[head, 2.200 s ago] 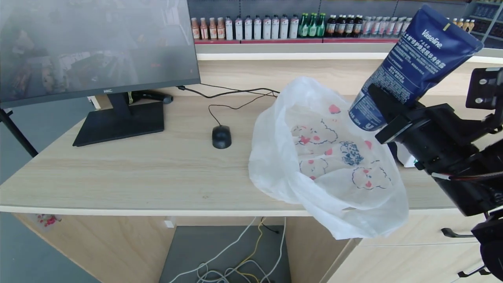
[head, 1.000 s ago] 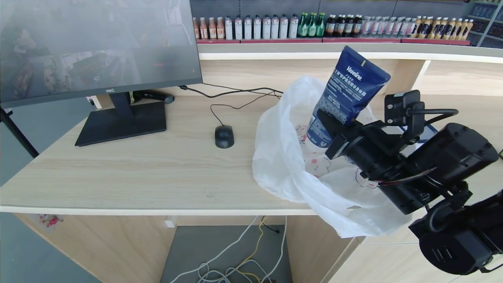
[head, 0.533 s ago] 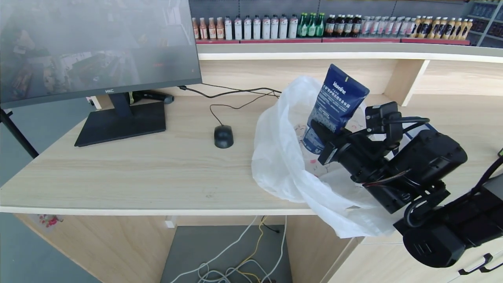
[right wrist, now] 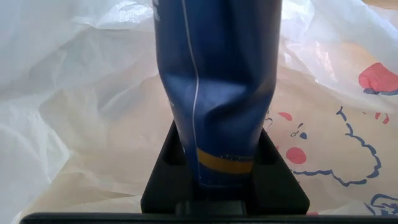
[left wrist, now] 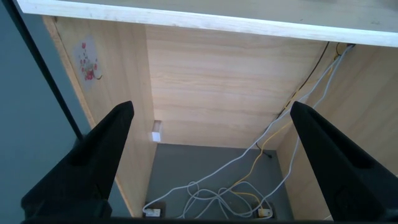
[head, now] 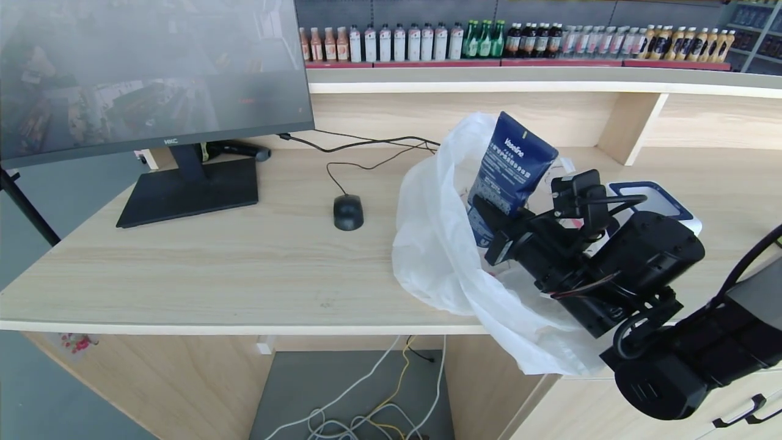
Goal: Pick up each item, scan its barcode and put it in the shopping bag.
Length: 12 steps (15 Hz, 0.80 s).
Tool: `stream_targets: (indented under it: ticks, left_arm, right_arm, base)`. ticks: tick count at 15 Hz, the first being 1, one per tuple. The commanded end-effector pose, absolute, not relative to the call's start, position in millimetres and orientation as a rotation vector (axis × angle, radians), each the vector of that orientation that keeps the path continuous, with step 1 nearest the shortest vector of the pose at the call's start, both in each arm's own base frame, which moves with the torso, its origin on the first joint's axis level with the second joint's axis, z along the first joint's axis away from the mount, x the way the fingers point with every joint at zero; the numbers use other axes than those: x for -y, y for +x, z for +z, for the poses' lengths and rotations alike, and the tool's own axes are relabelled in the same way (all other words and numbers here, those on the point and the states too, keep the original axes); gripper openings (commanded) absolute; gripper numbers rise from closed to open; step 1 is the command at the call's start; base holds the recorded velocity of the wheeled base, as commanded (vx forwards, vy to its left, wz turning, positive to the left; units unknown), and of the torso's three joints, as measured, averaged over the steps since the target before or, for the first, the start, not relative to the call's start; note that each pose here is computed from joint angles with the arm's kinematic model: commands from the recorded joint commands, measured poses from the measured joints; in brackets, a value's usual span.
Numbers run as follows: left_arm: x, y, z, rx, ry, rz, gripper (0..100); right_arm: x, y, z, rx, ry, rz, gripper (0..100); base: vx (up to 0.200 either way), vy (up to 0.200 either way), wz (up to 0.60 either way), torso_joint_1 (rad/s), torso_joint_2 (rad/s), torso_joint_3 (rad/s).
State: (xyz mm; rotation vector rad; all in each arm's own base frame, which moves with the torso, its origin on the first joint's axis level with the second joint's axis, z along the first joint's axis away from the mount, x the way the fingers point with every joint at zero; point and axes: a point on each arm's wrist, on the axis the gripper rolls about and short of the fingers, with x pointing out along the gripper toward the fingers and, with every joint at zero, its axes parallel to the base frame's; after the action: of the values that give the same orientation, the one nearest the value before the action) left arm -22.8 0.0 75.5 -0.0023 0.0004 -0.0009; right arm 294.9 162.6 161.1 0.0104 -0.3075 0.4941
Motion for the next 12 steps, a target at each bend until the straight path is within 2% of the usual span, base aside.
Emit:
stream_targets:
  ticks: [1, 12]
  left_arm:
    - [0.0, -22.8, 75.5, 0.000, -0.003, 0.000, 100]
    - [0.0, -22.8, 75.5, 0.000, -0.003, 0.000, 100]
  right_arm:
    - [-163.5, 295.8, 157.9, 0.294, 0.007, 0.496, 0]
    - [-165.4, 299.2, 151.6, 0.277, 0.006, 0.498, 0]
  base:
    - [0.000, 0.000, 0.00, 0.000, 0.00, 0.000]
    - [0.000, 0.000, 0.00, 0.000, 0.00, 0.000]
